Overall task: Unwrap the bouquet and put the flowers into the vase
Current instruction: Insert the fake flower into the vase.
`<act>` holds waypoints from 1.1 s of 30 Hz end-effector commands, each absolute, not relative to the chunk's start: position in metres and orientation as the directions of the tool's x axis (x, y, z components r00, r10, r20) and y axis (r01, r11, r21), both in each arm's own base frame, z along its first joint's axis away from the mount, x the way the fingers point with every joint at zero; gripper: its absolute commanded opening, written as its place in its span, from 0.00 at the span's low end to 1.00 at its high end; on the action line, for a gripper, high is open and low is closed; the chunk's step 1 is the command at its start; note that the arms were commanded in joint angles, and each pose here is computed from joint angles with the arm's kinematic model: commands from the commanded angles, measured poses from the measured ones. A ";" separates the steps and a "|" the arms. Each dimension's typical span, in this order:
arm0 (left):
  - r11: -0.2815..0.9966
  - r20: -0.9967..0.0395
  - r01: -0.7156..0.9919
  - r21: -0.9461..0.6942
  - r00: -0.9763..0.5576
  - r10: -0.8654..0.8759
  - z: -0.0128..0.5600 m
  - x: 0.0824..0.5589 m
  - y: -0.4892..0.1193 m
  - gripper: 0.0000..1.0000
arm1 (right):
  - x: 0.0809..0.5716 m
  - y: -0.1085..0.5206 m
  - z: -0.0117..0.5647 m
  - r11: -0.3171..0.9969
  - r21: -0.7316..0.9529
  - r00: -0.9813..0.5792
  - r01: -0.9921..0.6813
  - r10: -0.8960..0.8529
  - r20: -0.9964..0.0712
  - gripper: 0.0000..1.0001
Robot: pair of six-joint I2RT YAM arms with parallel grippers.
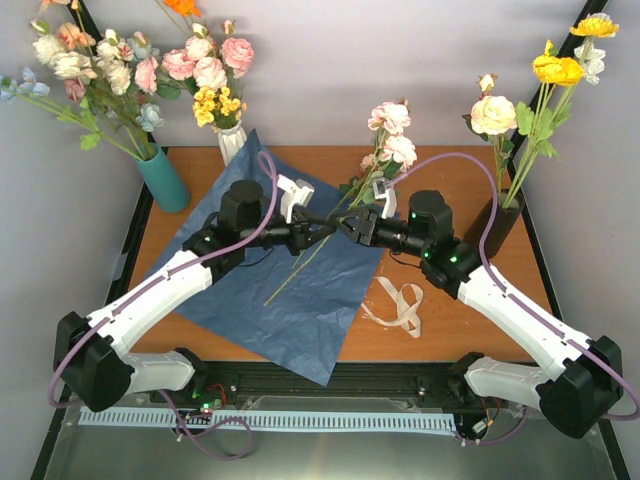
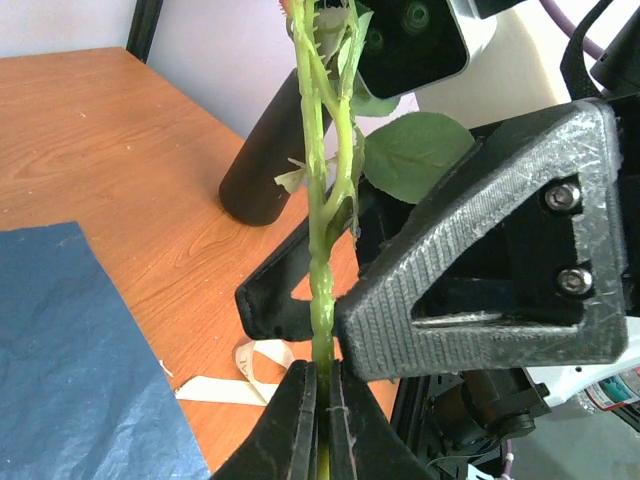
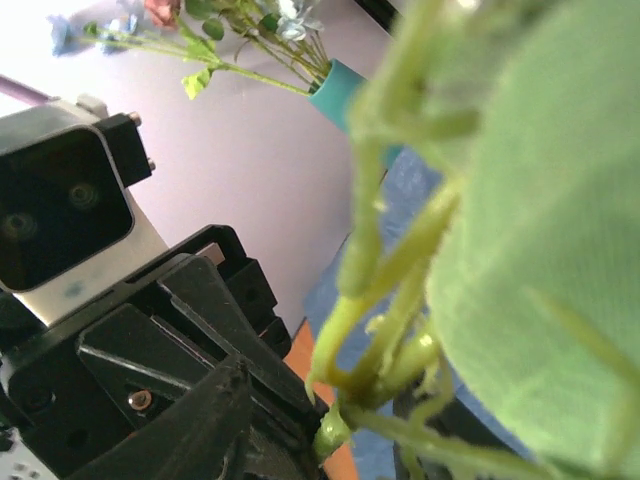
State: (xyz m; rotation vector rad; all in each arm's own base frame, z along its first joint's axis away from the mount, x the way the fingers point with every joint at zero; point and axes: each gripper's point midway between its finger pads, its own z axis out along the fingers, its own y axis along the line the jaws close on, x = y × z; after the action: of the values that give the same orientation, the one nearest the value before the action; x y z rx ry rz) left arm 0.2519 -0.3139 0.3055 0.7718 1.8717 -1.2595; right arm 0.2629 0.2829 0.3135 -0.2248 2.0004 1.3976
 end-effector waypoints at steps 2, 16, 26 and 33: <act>0.279 -0.867 0.839 -0.467 -0.497 0.040 0.327 0.238 -0.312 0.00 | 0.263 0.290 0.335 0.396 0.751 -0.719 -0.529 0.260 -0.644 0.32; 0.305 -0.868 0.833 -0.461 -0.495 0.042 0.314 0.227 -0.300 0.26 | 0.259 0.292 0.341 0.446 0.717 -0.696 -0.536 0.248 -0.674 0.03; 0.479 -0.851 0.765 -0.429 -0.521 0.070 0.274 0.218 -0.264 0.99 | 0.271 0.258 0.362 0.659 0.527 -0.559 -0.537 0.189 -0.807 0.03; 0.637 -0.815 0.645 -0.421 -0.578 0.046 0.246 0.221 -0.232 1.00 | 0.285 0.215 0.382 0.838 0.306 -0.430 -0.452 0.095 -0.898 0.03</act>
State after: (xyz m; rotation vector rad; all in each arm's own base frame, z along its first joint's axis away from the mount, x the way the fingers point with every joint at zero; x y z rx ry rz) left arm 0.2166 -0.2525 0.2629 0.6392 1.9530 -1.0535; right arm 0.2800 0.2489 0.3672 -0.2543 1.9525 0.8973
